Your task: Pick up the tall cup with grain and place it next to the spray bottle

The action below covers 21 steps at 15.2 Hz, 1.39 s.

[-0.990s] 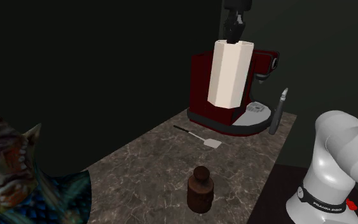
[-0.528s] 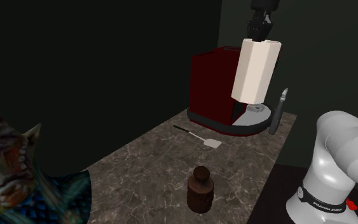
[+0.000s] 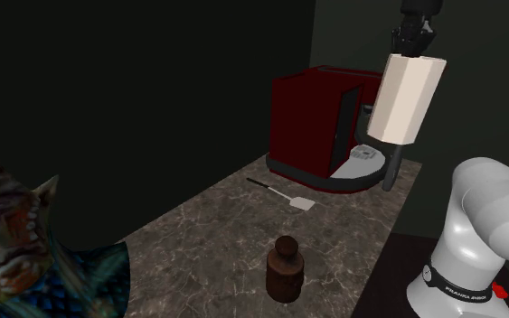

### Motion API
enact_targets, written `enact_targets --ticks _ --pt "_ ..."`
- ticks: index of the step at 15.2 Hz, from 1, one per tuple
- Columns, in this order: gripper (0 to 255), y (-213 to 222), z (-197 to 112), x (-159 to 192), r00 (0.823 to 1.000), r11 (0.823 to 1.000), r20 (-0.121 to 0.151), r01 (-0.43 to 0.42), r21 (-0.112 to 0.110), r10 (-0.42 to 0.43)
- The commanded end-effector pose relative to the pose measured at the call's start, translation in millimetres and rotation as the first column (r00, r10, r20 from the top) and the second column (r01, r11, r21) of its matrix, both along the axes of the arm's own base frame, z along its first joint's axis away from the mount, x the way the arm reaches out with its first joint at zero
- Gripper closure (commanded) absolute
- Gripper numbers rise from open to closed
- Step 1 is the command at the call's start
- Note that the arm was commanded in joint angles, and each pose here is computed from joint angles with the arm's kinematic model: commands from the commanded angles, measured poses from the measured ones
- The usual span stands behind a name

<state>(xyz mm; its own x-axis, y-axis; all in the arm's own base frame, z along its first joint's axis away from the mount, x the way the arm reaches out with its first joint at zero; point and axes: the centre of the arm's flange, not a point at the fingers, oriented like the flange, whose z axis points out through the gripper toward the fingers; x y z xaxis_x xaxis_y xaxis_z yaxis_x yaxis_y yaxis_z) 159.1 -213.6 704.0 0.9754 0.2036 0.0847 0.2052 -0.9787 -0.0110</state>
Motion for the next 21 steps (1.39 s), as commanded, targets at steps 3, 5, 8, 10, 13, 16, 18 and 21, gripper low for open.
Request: enact_targets --ticks 3,5,8,10,13,16,18,21 --pt "255 -24.1 -0.1 -48.9 1.000 1.000 0.000 -0.001 0.000 0.001" --pt "255 -34.6 -0.1 -71.3 1.000 1.000 0.000 -0.001 0.000 0.001" --pt "255 -34.6 -15.9 -71.3 1.000 1.000 0.000 -0.001 0.000 0.001" --pt "255 -34.6 -26.5 -71.3 1.000 1.000 0.000 -0.001 0.000 0.001" --pt "255 -34.6 -42.3 -71.3 1.000 1.000 0.000 -0.001 0.000 0.001" --pt "255 -34.6 -58.2 -71.3 1.000 1.000 0.000 -0.001 0.000 0.001" --pt "255 -34.6 -68.7 -71.3 1.000 1.000 0.000 -0.001 0.000 0.001" --pt "255 -34.6 -84.6 -71.3 1.000 1.000 0.000 -0.001 0.000 0.001"
